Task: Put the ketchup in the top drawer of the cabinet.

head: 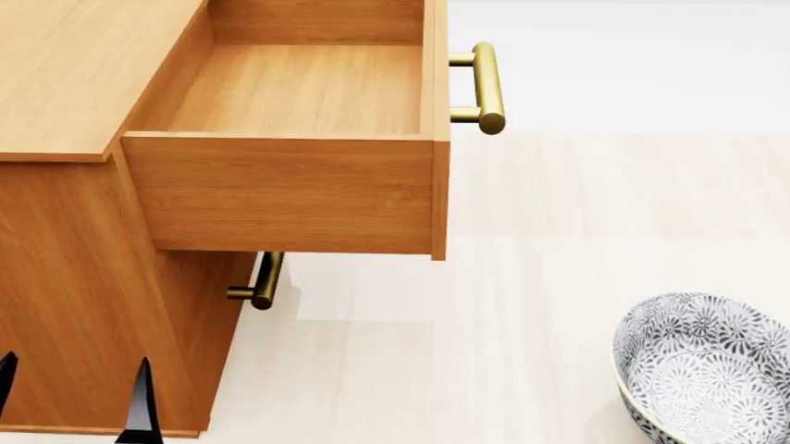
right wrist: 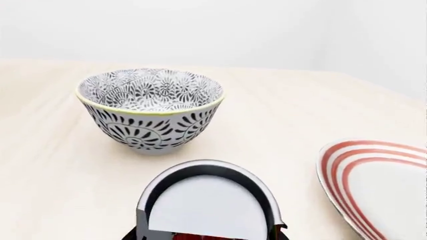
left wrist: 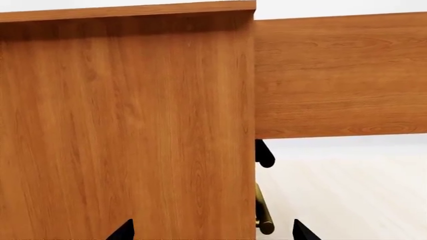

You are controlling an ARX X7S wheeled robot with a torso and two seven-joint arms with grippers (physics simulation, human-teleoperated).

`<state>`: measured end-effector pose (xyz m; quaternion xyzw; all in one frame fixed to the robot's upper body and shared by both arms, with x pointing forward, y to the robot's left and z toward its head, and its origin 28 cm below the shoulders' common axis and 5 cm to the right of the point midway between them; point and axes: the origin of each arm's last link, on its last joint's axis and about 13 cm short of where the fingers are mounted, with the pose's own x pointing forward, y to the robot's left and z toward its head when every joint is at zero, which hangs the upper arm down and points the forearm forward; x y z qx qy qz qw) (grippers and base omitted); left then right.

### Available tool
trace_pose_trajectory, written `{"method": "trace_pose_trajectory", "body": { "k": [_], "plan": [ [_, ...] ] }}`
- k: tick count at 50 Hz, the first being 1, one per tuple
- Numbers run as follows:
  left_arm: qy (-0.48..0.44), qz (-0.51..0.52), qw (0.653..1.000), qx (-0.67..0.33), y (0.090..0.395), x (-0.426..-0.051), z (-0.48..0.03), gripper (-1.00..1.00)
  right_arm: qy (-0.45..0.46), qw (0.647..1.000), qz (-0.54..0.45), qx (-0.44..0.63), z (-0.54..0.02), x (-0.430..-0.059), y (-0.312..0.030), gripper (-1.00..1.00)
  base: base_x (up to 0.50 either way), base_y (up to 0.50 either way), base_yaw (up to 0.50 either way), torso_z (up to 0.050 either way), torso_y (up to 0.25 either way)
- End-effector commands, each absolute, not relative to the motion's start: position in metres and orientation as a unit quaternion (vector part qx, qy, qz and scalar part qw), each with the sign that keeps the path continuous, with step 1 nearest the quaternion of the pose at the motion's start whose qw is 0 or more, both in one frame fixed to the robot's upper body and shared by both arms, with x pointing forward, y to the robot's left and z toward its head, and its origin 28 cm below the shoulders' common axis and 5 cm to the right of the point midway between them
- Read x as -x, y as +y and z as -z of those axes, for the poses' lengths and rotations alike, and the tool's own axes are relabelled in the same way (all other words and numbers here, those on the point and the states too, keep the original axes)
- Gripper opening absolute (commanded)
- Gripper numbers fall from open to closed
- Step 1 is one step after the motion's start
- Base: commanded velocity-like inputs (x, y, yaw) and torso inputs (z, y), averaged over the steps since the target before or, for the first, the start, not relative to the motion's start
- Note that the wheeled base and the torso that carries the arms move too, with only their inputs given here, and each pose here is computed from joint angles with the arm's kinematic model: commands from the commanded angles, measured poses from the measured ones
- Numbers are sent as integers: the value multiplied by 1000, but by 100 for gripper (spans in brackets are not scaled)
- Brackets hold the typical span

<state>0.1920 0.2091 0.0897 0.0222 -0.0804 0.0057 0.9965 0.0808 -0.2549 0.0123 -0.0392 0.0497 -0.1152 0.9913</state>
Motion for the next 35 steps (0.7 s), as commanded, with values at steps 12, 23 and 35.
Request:
{"method": "trace_pose_trajectory", "body": {
  "k": [12, 23, 35],
  "plan": [
    [-74, -5, 997, -22, 209, -193, -87, 100, 49, 989, 133, 46, -14, -83, -255, -100, 0, 0, 0, 0, 0],
    [-74, -5, 997, -20, 209, -193, -87, 100, 20, 990, 138, 31, -60, -98, -247, -100, 0, 0, 0, 0, 0],
    [-73, -3, 997, -17, 210, -192, -88, 100, -16, 992, 124, 34, -116, -116, -236, -100, 0, 0, 0, 0, 0]
  ]
}}
